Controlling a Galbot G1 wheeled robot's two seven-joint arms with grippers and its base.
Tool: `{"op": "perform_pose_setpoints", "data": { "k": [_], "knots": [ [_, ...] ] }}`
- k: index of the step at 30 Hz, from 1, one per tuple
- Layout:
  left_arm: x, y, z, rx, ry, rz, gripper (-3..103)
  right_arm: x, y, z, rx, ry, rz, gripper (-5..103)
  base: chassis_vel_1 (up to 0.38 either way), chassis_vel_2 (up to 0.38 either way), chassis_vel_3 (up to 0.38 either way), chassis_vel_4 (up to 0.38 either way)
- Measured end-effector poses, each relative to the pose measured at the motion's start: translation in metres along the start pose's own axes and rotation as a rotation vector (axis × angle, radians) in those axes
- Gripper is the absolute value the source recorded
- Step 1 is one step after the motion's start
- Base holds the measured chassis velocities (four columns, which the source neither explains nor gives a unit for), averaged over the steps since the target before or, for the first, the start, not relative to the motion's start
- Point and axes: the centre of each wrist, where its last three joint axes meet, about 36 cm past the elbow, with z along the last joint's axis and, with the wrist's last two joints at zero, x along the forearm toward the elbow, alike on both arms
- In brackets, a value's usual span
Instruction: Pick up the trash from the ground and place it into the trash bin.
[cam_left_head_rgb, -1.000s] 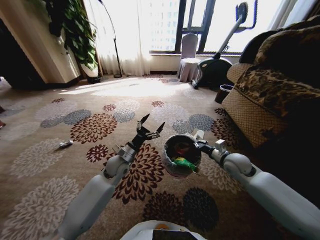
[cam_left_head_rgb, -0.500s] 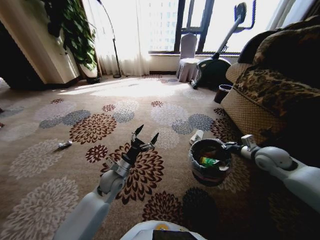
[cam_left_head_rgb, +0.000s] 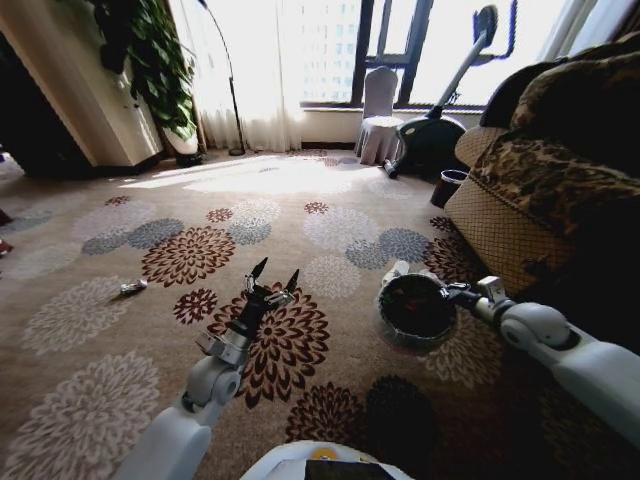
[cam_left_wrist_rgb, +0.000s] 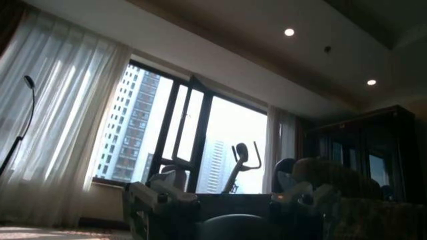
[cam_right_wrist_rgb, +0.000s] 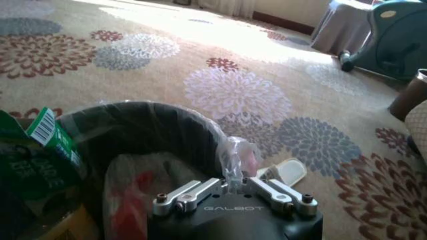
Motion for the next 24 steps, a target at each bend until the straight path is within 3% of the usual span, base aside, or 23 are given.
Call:
{"op": "perform_pose_setpoints", "data": {
  "k": [10,15,20,24],
  "knots": [
    [-0.012,0.016,0.016,-0.021,0.037,-0.027,100,-0.006,-0.003,0.015,-0.138,-0.136,0.009,0,0.0,0.0,0.0,0.0],
    [-0.024,0.041,0.043,-0.064,0.12,-0.068,100,0.013,-0.014,0.039,-0.207,-0.17,0.089,0,0.0,0.0,0.0,0.0],
    [-0.031,0.055,0.067,-0.09,0.213,-0.099,100,0.034,0.0,0.067,-0.285,-0.167,0.115,0,0.0,0.0,0.0,0.0],
    [-0.033,0.056,0.078,-0.085,0.24,-0.104,100,0.043,0.015,0.076,-0.315,-0.184,0.117,0,0.0,0.0,0.0,0.0]
  ]
}}
